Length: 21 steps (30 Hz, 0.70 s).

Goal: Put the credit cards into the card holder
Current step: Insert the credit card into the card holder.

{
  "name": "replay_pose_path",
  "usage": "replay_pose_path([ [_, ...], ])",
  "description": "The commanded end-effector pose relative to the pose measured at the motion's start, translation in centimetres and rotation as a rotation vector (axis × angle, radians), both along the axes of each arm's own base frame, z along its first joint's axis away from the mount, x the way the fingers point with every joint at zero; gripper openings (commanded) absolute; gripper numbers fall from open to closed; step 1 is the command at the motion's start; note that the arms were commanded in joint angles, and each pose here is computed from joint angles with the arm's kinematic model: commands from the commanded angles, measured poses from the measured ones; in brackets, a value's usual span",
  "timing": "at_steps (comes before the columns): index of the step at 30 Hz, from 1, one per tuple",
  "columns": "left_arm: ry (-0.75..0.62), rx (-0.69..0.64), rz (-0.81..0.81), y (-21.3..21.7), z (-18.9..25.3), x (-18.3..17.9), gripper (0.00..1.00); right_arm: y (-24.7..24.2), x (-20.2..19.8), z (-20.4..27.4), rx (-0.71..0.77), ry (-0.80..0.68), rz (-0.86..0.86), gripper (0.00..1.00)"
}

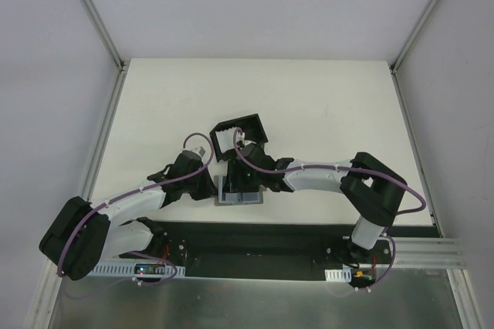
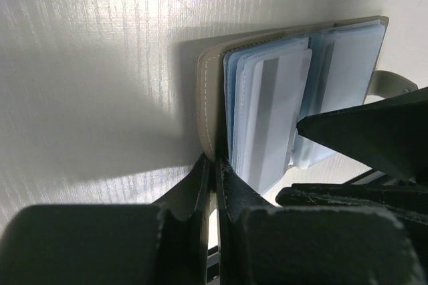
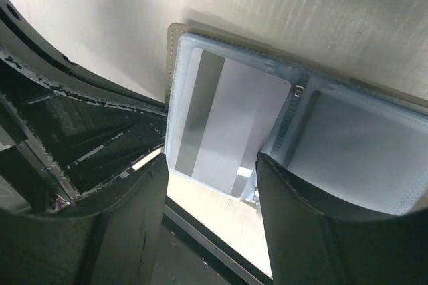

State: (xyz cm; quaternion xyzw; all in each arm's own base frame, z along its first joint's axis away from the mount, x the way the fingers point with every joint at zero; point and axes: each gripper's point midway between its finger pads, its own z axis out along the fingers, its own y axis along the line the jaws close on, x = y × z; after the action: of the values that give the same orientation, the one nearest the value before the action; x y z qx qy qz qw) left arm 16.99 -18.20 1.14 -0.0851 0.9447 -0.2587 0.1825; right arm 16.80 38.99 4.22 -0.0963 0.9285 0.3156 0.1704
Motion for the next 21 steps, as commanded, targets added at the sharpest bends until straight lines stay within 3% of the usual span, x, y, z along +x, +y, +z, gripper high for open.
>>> replay_pose_path([
  [1, 0.088, 0.129, -0.002, 2.7, -2.7, -2.5, 0.00, 2.2, 0.5, 2.1, 0.084, -0.047, 0.039, 0.57],
  [12, 0.084, 0.134, 0.000, 2.8, -2.8, -2.5, 0.00, 2.2, 1.1, 2.2, 0.089, -0.103, 0.057, 0.55],
  [16, 0.081, 0.130, -0.005, 2.8, -2.7, -2.6, 0.00, -0.5, 2.4, 3.1, 0.030, -0.169, -0.034, 0.61],
  [21, 0.084, 0.131, -0.005, 2.8, -2.7, -2.6, 0.00, -1.4, 1.7, 0.9, -0.023, -0.092, -0.061, 0.61],
])
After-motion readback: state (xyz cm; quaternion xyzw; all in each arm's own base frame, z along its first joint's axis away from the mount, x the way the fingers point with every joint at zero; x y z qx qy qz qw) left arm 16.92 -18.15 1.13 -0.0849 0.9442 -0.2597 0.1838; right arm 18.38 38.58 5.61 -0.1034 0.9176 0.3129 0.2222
